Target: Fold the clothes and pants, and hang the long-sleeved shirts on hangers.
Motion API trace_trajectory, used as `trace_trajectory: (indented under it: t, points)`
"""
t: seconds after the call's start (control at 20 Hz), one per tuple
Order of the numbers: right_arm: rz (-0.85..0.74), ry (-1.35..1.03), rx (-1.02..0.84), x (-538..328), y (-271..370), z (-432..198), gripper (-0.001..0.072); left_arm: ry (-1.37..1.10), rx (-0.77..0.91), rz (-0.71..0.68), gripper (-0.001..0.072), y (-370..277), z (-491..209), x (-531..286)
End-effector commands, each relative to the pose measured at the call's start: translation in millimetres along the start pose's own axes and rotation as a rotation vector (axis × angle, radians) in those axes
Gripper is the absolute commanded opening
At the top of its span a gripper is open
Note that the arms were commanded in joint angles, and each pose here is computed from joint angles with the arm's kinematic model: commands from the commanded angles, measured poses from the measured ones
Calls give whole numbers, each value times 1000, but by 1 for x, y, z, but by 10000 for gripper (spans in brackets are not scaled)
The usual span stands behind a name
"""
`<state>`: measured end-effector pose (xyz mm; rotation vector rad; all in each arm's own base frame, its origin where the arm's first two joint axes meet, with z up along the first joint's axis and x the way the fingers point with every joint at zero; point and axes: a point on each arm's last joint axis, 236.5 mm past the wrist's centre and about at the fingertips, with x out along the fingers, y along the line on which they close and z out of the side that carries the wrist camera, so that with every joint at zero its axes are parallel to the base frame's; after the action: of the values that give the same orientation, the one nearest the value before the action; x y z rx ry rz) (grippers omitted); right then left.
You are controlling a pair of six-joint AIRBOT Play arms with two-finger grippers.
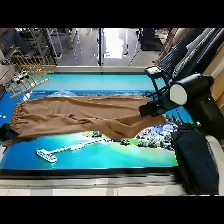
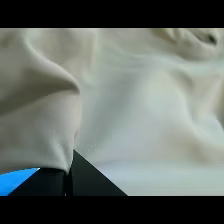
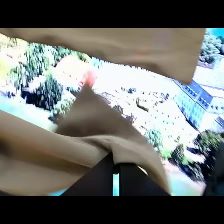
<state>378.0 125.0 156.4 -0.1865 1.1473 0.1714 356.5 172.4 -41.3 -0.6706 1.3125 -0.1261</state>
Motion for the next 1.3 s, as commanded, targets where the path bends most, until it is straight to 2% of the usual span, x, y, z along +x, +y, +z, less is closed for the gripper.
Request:
trace_trajectory:
  t: [0.0, 0.05, 0.1, 0.15, 0.2, 0.25, 0.3, 0.35, 0.4, 0.45, 0.55, 0.65, 0.75, 0.8, 0.95, 1.25]
  points:
    - [83, -58, 134, 72, -15, 46, 24, 164, 45, 13, 16, -10, -40, 22]
    - [69, -67, 170, 100, -31, 56, 113, 172, 40, -29, 49, -20, -42, 22]
    - [60, -66, 213, 126, -49, 61, 428, 163, 27, -83, 297, -33, -40, 21]
    - [51, -57, 254, 146, -68, 61, 668, 139, -6, -135, 525, -44, -35, 19]
    - [51, -24, 281, 159, -84, 53, 638, 94, -23, -200, 531, -57, -25, 15]
    - [63, 11, 311, 165, -97, 43, 637, 47, -38, -260, 525, -68, -16, 6]
    - [92, 54, 333, 167, -107, 29, 631, -12, -50, -309, 481, -76, -7, -6]
    - [139, 106, 365, 166, -112, 10, 585, -59, -59, -321, 436, -76, -1, -19]
    - [192, 149, 391, 165, -112, -9, 555, -100, -66, -289, 387, -67, 0, -33]
    - [252, 183, 423, 162, -108, -32, 556, -141, -76, -231, 364, -51, 1, -45]
    - [344, 212, 499, 157, -95, -80, 556, -279, -137, -54, 365, 0, 10, -76]
    - [423, 200, 602, 150, -77, -121, 557, -437, -193, 53, 382, 41, 24, -109]
    - [511, 176, 717, 146, -57, -145, 560, -483, -229, 91, 524, 63, 27, -117]
    - [560, 174, 750, 144, -45, -151, 579, -466, -239, 92, 549, 69, 26, -110]
    - [613, 198, 811, 151, -27, -169, 579, -395, -294, 55, 549, 78, 16, -80]
    - [551, 149, 840, 168, -38, -172, 575, -324, -358, 36, 548, 98, 2, -41]
